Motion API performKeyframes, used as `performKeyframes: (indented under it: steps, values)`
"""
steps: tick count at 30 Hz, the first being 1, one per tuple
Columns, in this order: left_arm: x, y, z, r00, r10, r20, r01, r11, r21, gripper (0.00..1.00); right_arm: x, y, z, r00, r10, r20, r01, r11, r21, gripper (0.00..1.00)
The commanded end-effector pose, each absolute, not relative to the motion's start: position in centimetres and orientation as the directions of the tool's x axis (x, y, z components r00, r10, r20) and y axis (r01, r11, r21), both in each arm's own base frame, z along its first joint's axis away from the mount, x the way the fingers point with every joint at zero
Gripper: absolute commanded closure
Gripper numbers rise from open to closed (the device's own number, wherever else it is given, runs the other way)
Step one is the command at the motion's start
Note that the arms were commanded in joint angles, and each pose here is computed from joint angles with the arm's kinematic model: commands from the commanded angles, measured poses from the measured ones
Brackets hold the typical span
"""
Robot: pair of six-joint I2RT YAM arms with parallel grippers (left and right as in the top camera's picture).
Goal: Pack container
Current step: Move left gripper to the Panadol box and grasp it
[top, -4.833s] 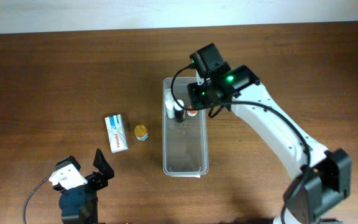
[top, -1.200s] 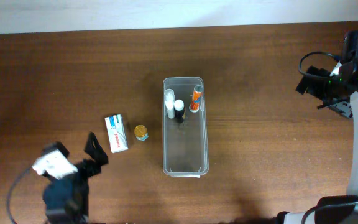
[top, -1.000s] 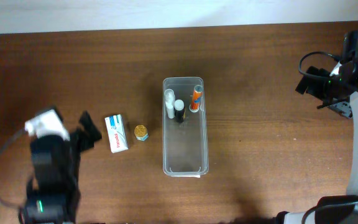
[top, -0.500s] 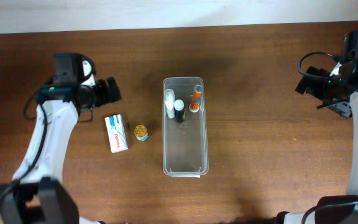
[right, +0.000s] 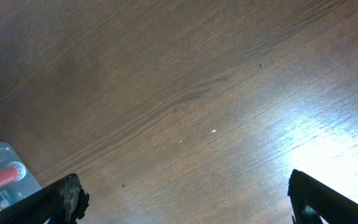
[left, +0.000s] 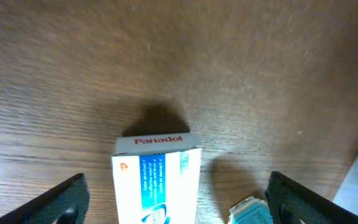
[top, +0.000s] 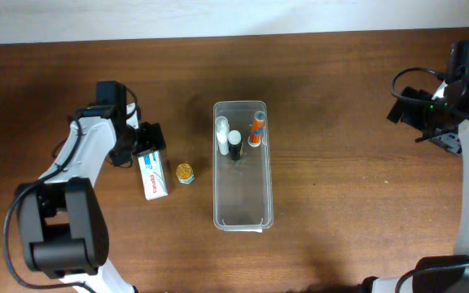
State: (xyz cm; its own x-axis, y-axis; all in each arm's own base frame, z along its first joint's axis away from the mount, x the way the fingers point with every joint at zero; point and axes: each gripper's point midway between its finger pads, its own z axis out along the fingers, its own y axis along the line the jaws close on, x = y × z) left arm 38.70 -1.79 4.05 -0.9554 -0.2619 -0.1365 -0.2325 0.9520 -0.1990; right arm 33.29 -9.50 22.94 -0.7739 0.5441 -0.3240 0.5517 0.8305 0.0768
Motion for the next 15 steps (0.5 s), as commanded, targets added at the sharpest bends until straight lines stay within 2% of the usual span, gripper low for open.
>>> performKeyframes:
  steps: [1,6,15]
  values:
    - [38.56,-2.69,3.25,-0.971,-0.207,-0.12,-0.185,0.968,-0.167,0.11,33.26,-9.53,22.52,-0.776,0.548,-0.312,0.555,0.829,0.074,0.01]
    - [38.48,-2.9,3.06,-0.975,-0.18,-0.129,-0.165,0.98,-0.114,0.11,33.26,-9.53,22.52,-0.776,0.548,-0.312,0.555,0.829,0.074,0.02]
    - [38.36,-2.98,3.04,-0.976,-0.176,-0.125,-0.163,0.981,-0.11,0.11,33.26,-9.53,22.52,-0.776,0.548,-0.312,0.555,0.829,0.074,0.02]
